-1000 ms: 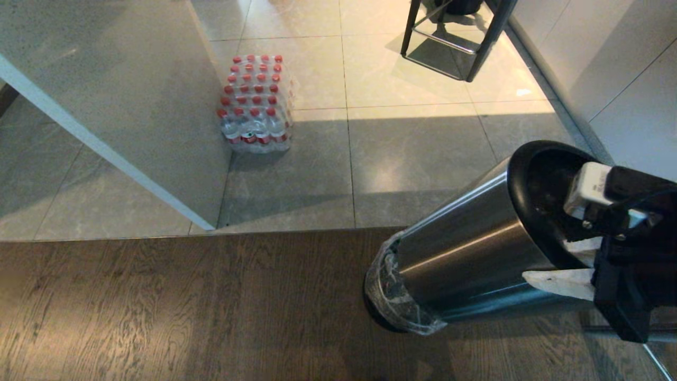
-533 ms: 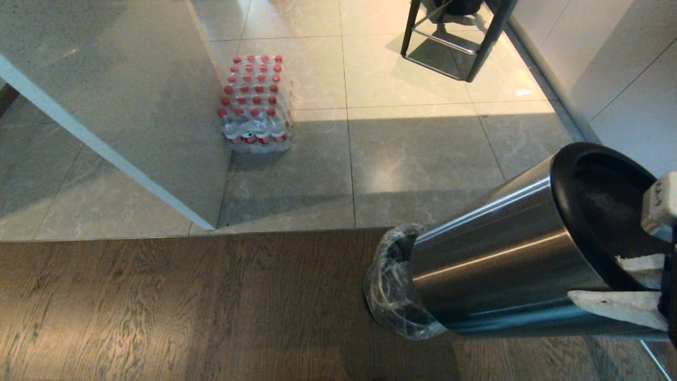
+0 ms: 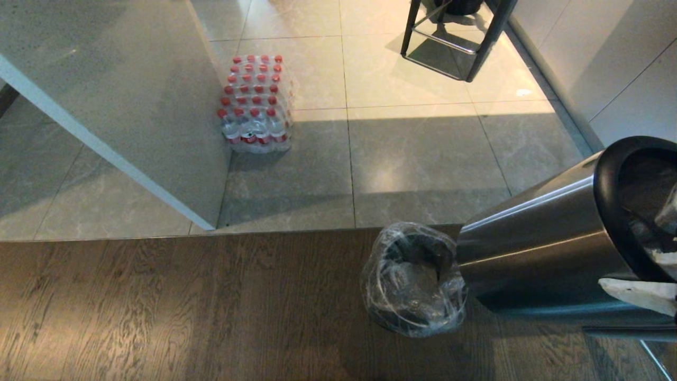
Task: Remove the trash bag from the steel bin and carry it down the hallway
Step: Place the outer trash can on the ground
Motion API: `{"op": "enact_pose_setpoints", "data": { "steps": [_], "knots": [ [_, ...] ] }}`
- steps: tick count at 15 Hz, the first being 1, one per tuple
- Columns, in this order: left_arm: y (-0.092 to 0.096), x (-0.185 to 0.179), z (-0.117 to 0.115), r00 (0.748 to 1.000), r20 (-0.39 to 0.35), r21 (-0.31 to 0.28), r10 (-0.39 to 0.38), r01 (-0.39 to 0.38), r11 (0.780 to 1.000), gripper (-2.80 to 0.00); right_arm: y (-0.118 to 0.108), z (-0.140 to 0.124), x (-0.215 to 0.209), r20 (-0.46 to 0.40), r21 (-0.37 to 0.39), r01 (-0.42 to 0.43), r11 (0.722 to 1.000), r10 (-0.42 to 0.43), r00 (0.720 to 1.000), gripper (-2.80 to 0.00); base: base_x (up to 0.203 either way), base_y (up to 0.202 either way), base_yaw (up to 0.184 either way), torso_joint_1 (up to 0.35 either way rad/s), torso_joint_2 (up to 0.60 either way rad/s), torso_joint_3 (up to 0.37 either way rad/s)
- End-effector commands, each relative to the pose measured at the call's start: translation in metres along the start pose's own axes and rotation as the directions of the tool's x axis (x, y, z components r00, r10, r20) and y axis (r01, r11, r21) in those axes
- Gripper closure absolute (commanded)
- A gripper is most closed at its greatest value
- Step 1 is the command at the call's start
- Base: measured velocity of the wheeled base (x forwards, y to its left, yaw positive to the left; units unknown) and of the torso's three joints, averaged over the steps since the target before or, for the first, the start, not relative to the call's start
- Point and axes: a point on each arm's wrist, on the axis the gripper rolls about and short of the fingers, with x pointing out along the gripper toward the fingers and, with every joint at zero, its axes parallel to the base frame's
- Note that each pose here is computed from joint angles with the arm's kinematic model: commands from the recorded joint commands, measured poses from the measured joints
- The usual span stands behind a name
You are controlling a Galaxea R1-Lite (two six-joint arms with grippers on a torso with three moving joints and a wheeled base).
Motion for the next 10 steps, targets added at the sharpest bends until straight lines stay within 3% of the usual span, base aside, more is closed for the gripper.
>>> {"op": "enact_pose_setpoints", "data": {
  "steps": [1,6,10],
  "knots": [
    [0.000,0.000,0.000,1.000,0.001,0.000,0.000,0.000,1.000,0.00,-0.007,-0.003,0.015,-0.084,0.035,0.045,0.998,-0.042,0.996,0.00,0.000,0.000,0.000,0.000,0.00,0.000],
    [0.000,0.000,0.000,1.000,-0.001,0.000,0.000,0.000,1.000,0.00,-0.043,-0.005,0.071,-0.227,0.145,0.194,0.970,-0.159,0.961,0.00,0.000,0.000,0.000,0.000,0.00,0.000],
    [0.000,0.000,0.000,1.000,-0.001,0.000,0.000,0.000,1.000,0.00,-0.058,-0.025,0.105,-0.348,0.188,0.227,0.955,-0.152,0.925,0.00,0.000,0.000,0.000,0.000,0.00,0.000]
  ]
}}
